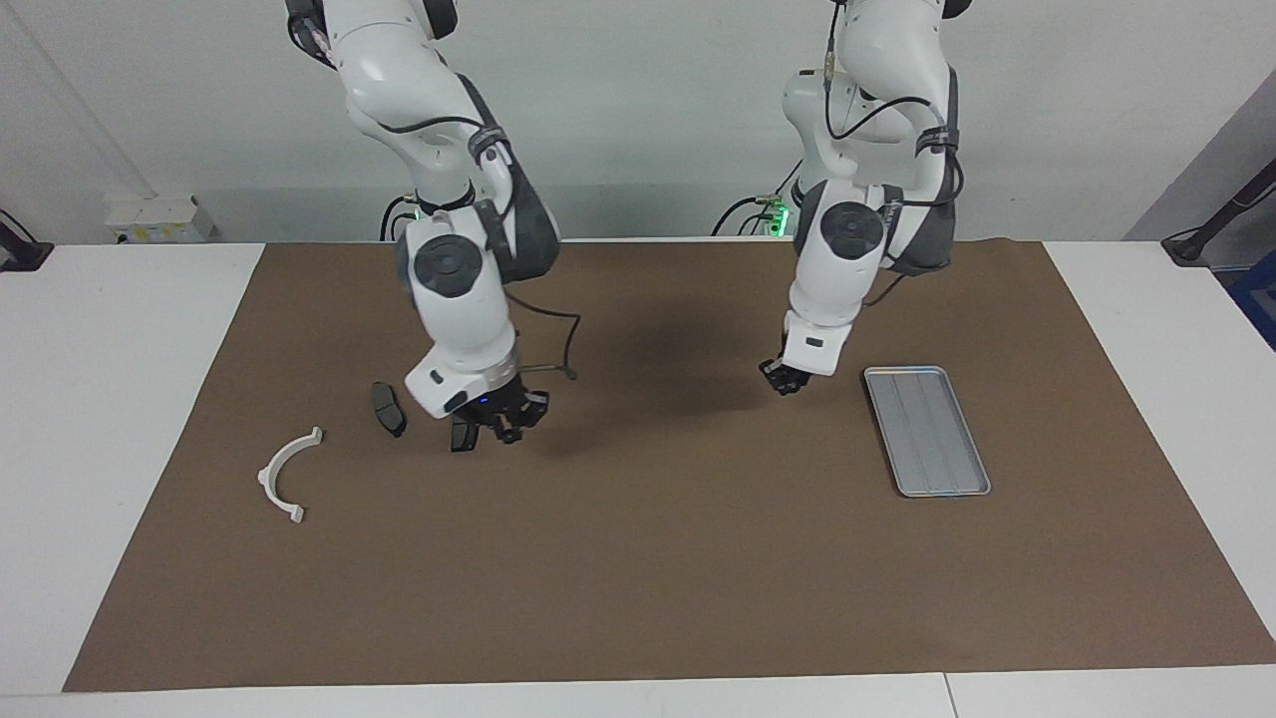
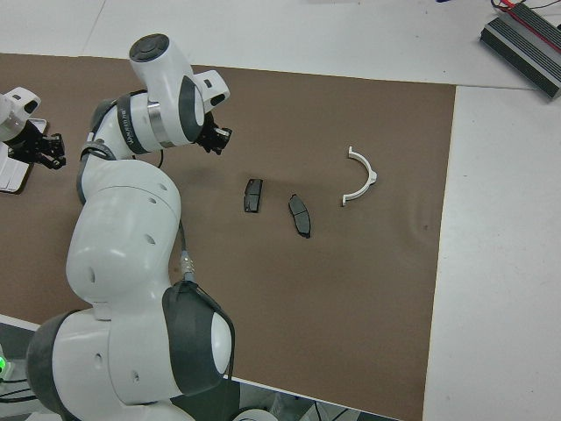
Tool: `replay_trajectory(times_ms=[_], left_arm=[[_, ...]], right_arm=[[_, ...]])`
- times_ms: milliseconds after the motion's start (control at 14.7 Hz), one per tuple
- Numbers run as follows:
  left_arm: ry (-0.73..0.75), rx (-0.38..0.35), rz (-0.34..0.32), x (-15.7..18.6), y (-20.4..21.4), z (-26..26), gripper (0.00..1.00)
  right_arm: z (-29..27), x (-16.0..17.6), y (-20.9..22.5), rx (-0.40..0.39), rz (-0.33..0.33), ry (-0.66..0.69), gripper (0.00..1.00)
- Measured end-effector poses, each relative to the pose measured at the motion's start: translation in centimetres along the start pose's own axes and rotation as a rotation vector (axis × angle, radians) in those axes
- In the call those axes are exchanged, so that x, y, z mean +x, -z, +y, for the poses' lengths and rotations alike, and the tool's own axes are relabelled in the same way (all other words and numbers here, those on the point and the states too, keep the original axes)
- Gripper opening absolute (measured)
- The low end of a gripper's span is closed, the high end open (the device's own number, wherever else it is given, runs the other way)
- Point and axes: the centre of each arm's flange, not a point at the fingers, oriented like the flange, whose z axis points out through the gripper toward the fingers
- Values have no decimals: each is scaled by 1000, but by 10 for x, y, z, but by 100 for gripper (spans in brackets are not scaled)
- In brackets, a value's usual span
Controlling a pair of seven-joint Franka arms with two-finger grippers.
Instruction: Pick bearing gear from pile to tray
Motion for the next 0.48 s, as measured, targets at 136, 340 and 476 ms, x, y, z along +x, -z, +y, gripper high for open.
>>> replay_trajectory(times_ms=[136, 340, 476], left_arm=[[-79, -1, -7, 20, -2, -40, 36], [-182, -4, -16, 44, -6, -90, 36], [-241, -7, -24, 56, -11, -124, 36]], right_arm=[[-66, -42, 0, -1, 6, -18, 24], [-126, -82, -17, 2, 40, -46, 24], [-140, -88, -43, 6, 40, -54, 24]])
